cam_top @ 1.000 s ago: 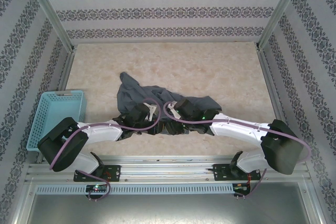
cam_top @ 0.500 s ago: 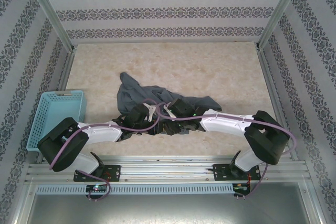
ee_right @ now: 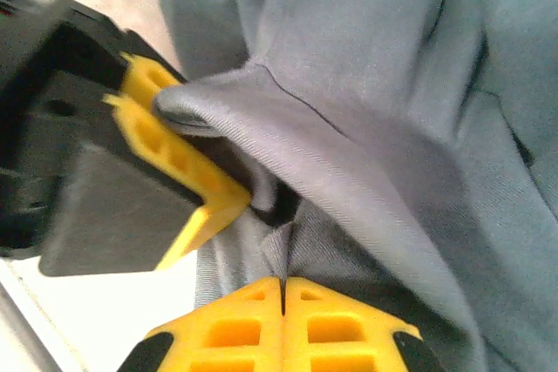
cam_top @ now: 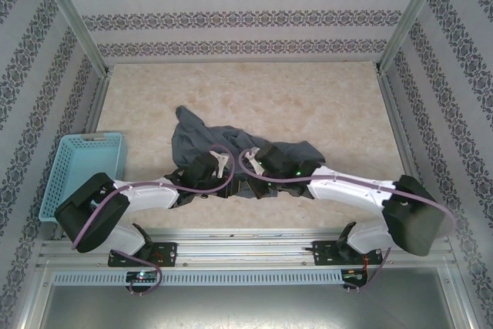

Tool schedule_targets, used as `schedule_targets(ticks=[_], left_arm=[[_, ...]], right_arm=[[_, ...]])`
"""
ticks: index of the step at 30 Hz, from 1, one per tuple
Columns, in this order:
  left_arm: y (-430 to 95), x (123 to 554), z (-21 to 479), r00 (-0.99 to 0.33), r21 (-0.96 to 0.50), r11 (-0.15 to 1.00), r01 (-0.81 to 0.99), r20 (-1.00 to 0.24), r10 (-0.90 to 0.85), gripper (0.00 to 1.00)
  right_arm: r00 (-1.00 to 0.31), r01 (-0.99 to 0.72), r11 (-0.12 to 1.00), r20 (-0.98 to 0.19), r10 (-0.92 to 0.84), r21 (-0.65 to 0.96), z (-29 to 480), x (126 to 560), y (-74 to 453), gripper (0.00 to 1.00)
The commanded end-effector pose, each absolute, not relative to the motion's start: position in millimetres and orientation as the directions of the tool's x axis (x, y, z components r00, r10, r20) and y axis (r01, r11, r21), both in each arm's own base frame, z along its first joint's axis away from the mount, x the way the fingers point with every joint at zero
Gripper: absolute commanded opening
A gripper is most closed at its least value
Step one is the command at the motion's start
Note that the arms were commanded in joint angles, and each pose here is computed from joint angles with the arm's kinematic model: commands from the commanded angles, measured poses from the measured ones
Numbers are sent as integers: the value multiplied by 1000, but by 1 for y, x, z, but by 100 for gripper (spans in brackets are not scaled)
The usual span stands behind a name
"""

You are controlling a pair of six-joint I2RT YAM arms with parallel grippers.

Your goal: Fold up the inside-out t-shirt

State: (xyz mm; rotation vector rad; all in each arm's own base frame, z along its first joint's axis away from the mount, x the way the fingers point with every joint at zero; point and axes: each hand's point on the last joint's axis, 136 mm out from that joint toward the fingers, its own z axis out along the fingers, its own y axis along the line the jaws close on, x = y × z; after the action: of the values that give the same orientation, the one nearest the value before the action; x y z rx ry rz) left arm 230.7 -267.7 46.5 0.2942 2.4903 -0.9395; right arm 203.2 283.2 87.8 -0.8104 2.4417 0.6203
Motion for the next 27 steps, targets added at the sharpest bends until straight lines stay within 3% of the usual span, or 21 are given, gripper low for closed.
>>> schedule_targets(ticks=[1, 9, 13, 16, 27], left_arm=[[-270, 232, 52, -859, -559, 748, 359, -511, 30, 19], [-271, 231, 55, -859, -566, 741, 362, -512, 28, 18], [-277, 231, 59, -856, -581, 718, 383, -515, 40, 11], [-278, 230, 63, -852, -582, 711, 394, -522, 44, 10], [-279, 228, 71, -845, -589, 695, 413, -533, 51, 10]], right_arm=[[-714, -637, 699, -589, -378, 324, 89, 191, 283, 0], [-760, -579, 729, -564, -321, 366, 67, 179, 268, 1], [-749, -577, 750, -576, -327, 324, 75, 183, 263, 20], [-734, -590, 751, -584, -346, 296, 87, 186, 261, 26], [-736, -623, 716, -547, -399, 316, 95, 187, 286, 27]])
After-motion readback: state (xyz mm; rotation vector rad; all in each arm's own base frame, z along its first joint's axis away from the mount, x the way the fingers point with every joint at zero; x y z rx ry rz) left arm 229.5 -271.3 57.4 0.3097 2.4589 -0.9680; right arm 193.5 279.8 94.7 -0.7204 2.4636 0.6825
